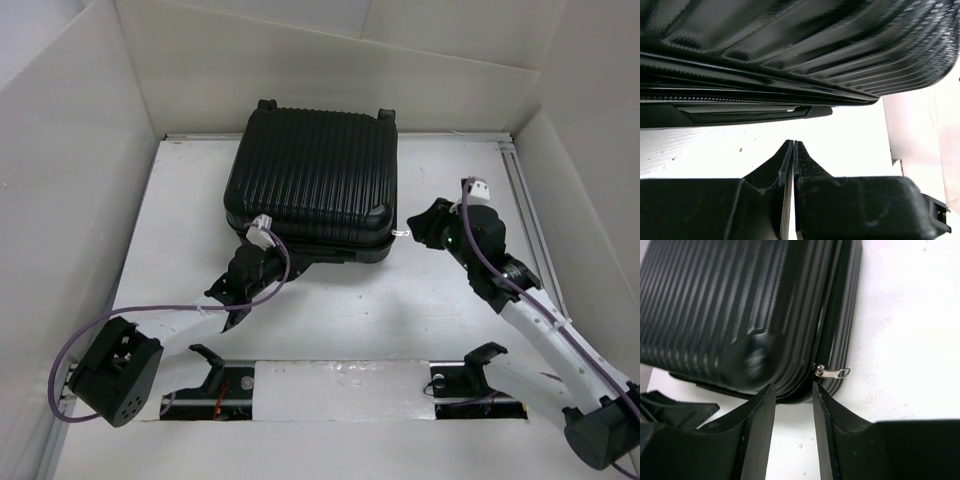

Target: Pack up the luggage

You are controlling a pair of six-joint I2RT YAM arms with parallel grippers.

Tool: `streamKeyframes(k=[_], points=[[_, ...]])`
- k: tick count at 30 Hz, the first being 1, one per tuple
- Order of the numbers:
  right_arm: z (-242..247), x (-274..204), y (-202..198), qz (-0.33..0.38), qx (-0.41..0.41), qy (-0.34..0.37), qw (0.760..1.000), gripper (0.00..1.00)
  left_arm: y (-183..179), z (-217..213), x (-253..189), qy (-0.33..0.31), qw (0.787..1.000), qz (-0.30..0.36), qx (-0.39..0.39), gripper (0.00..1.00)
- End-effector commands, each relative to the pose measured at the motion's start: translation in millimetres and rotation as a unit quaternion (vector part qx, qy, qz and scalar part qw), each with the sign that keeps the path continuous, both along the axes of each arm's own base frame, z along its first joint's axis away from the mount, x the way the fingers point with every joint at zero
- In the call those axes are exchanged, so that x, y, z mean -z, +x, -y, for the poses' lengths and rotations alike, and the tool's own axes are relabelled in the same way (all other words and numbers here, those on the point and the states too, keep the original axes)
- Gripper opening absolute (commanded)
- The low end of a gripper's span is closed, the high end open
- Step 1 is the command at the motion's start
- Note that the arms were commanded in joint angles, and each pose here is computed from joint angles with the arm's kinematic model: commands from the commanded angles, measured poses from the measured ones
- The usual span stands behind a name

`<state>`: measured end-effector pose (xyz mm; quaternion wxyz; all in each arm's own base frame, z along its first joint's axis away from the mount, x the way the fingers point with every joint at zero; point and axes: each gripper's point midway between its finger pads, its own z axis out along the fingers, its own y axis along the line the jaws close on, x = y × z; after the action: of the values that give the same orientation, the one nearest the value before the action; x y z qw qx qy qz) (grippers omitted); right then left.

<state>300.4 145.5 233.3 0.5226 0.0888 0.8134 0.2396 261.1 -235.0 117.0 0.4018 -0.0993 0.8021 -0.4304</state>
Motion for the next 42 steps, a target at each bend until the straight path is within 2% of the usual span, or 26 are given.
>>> streamKeyframes(k=[1, 4, 9, 14, 19, 24, 28, 29, 30, 31, 33, 35, 36, 40, 42], points=[[-8, 17, -8, -0.009, -0.057, -0.036, 0.998, 0.41, 1, 2, -24, -0.008, 0.999, 0.043, 0.011, 0.0], [-11, 39, 1, -0.042, -0.081, -0.076, 0.993, 0.38, -1, -3, -19, 0.003, 0.999, 0.04, 0.004, 0.0], [-22, 49, 19, -0.037, -0.171, -0.099, 0.979, 0.38, -5, -9, -7, 0.015, 1.0, 0.025, -0.002, 0.0], [-9, 48, 37, -0.024, -0.179, -0.088, 0.98, 0.48, -7, -13, 3, 0.033, 0.999, 0.018, -0.003, 0.0], [-5, 57, 51, -0.028, -0.198, -0.087, 0.976, 0.51, -10, -16, 9, 0.04, 0.999, 0.011, -0.007, 0.0], [-31, 72, 48, -0.043, -0.296, -0.055, 0.953, 0.54, -12, -16, 9, 0.04, 0.999, 0.008, -0.002, 0.0], [-40, 77, 44, -0.049, -0.328, -0.038, 0.942, 0.54, -14, -13, 0, 0.036, 0.999, 0.015, 0.01, 0.0], [-43, 77, 43, -0.049, -0.333, -0.038, 0.941, 0.54, -15, -11, 0, 0.034, 0.999, 0.014, 0.016, 0.05], [-44, 75, 44, -0.045, -0.333, -0.039, 0.941, 0.52, -16, -12, 2, 0.036, 0.999, 0.011, 0.016, 0.11], [-45, 74, 42, -0.044, -0.338, -0.035, 0.939, 0.49, -16, -12, 2, 0.036, 0.999, 0.01, 0.016, 0.26], [-45, 82, 39, -0.054, -0.336, -0.03, 0.94, 0.38, -16, -12, 4, 0.039, 0.999, 0.007, 0.016, 0.36], [-45, 83, 40, -0.047, -0.334, -0.026, 0.941, 0.33, -17, -8, 6, 0.035, 0.999, 0.006, 0.026, 0.4], [-46, 83, 40, -0.05, -0.332, -0.023, 0.942, 0.25, -17, -6, 7, 0.034, 0.999, 0.006, 0.03, 0.4], [-45, 85, 40, -0.055, -0.315, -0.021, 0.947, 0.07, -16, 4, 5, 0.019, 0.999, 0.005, 0.051, 0.4], [-42, 87, 41, -0.052, -0.3, -0.024, 0.952, 0.03, -17, 8, 2, 0.008, 0.998, 0.007, 0.06, 0.42]])
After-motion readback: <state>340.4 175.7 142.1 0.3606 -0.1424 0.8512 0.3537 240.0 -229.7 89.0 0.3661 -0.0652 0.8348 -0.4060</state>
